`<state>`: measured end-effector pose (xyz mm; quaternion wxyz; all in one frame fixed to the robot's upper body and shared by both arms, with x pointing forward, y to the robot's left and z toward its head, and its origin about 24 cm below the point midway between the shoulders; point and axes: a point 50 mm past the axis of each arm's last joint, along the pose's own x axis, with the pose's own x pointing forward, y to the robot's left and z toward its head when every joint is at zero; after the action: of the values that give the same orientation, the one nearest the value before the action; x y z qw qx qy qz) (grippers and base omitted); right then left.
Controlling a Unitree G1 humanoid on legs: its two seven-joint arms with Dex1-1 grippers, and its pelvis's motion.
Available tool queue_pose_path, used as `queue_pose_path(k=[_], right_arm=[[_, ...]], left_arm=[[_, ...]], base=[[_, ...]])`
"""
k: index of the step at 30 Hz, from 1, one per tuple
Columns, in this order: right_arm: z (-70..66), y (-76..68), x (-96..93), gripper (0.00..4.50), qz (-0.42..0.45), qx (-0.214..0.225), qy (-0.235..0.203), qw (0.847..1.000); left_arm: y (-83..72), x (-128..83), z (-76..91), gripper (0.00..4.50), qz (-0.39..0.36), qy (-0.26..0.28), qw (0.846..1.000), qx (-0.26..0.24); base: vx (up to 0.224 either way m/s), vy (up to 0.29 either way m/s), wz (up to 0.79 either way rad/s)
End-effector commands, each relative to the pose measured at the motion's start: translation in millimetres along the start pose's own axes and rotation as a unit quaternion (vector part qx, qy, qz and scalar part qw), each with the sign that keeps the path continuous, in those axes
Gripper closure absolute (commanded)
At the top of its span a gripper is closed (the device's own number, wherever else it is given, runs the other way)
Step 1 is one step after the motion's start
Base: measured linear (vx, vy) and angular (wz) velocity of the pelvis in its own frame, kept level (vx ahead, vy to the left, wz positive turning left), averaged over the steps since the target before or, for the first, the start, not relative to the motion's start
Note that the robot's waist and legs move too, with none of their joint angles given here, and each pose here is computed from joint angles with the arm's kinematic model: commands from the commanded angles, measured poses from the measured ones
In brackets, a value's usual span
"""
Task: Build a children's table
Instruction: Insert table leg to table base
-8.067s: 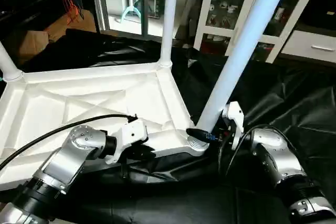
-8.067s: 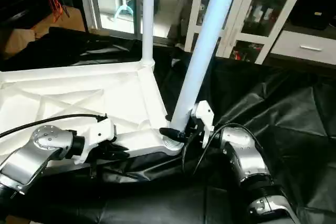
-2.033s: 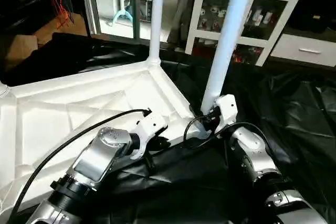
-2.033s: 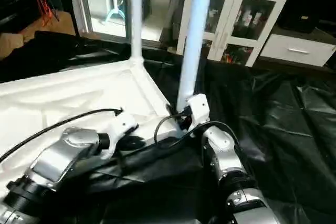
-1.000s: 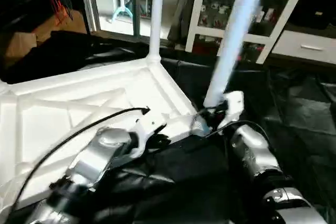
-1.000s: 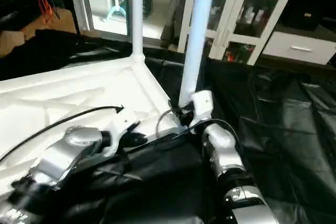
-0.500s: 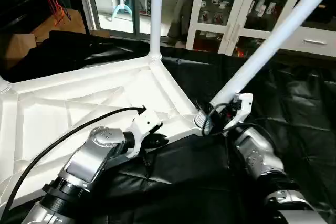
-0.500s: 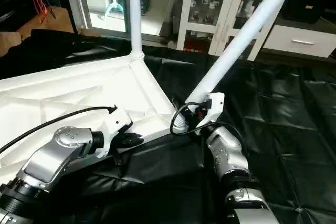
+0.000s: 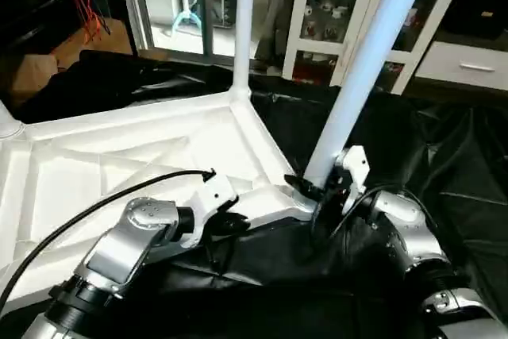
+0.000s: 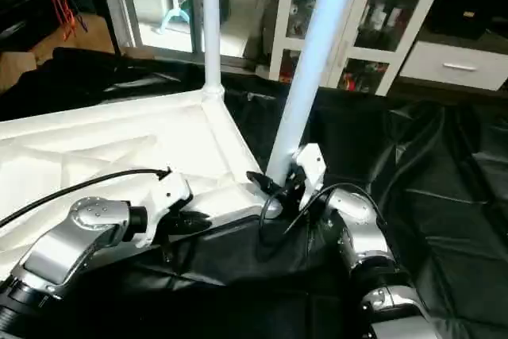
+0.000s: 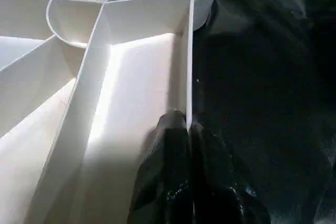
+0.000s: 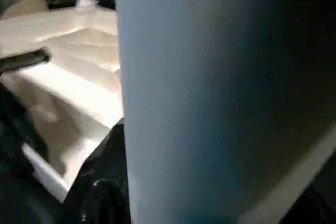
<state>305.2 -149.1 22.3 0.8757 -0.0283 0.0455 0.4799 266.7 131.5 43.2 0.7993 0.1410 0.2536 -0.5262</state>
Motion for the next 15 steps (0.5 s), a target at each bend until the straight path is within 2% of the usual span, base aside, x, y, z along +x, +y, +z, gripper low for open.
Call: queue_pose_path(k=[1, 10, 13, 15], right_arm=[[-100.6, 38.8, -62.5, 2.56, 0.005, 0.124, 0.237, 0.964], [-107.2, 49.4, -67.7, 2.56, 0.024, 0.116, 0.242, 0.963], [-106.7, 49.7, -62.5, 2.56, 0.003, 0.137, 0.220, 0.966], [-103.3, 45.8, -55.4, 2.56, -0.039, 0.176, 0.180, 0.967]], left_arm=[[0.5, -7, -4.7, 4.50, -0.017, 0.003, 1.000, -0.003], [2.3, -10, -5.3, 4.50, -0.017, 0.011, 1.000, 0.003], [2.5, -9, -4.8, 4.50, -0.017, 0.009, 1.000, 0.003], [3.4, -8, -2.8, 4.50, -0.011, -0.001, 1.000, -0.003]], base=[[0.000, 0.000, 0.00], [0.000, 0.000, 0.00], [0.000, 0.000, 0.00], [0.000, 0.000, 0.00]])
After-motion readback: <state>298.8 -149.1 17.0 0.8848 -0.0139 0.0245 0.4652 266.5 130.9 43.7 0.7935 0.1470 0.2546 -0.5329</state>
